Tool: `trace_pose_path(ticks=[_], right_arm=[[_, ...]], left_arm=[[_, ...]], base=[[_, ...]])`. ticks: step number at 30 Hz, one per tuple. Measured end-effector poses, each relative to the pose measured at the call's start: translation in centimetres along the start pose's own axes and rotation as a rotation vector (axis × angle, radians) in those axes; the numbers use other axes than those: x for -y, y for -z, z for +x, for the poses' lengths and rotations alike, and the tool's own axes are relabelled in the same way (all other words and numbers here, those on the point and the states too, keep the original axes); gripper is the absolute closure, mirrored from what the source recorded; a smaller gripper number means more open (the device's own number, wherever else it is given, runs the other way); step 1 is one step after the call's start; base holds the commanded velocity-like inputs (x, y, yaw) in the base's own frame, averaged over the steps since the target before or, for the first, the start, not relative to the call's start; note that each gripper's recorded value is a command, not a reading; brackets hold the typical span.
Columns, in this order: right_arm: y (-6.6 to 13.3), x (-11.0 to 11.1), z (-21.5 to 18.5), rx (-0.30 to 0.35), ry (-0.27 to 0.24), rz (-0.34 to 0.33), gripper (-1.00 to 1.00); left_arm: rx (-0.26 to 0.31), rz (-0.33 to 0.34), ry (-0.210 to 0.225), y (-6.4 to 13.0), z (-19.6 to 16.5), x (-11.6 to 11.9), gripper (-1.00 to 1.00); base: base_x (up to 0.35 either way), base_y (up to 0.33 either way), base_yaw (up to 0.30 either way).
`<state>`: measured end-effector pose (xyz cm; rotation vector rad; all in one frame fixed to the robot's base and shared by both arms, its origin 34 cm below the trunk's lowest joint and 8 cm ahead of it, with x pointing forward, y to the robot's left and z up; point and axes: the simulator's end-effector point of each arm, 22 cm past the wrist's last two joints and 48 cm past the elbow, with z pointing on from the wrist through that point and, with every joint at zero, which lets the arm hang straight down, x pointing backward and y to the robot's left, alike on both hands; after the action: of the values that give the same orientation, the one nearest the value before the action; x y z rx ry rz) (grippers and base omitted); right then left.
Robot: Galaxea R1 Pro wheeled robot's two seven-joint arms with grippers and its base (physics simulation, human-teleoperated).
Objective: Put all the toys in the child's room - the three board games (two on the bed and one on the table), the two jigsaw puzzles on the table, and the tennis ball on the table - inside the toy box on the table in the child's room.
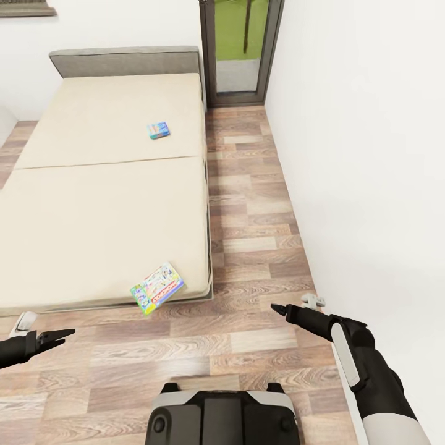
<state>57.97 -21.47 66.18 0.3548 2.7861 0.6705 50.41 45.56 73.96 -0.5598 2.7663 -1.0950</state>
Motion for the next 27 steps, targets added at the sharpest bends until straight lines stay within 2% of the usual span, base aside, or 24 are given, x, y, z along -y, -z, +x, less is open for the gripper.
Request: trace_pose_path(ticks=[12, 27], right_arm=[[0.6, -0.5, -1.1, 0.032, 0.013, -0.005, -1.00], [1.4, -1.2, -2.3, 0.061, 0.028, -0.012, -1.00]], left_arm=[[0.012, 0.013, -0.010, 0.2, -0.3, 0.8, -1.00], [0.030, 0.026, -0.025, 0.7, -0.8, 1.7, -1.00]], base=[[-0.009, 0.000, 0.000], [-0.095, 0.000, 0.000]])
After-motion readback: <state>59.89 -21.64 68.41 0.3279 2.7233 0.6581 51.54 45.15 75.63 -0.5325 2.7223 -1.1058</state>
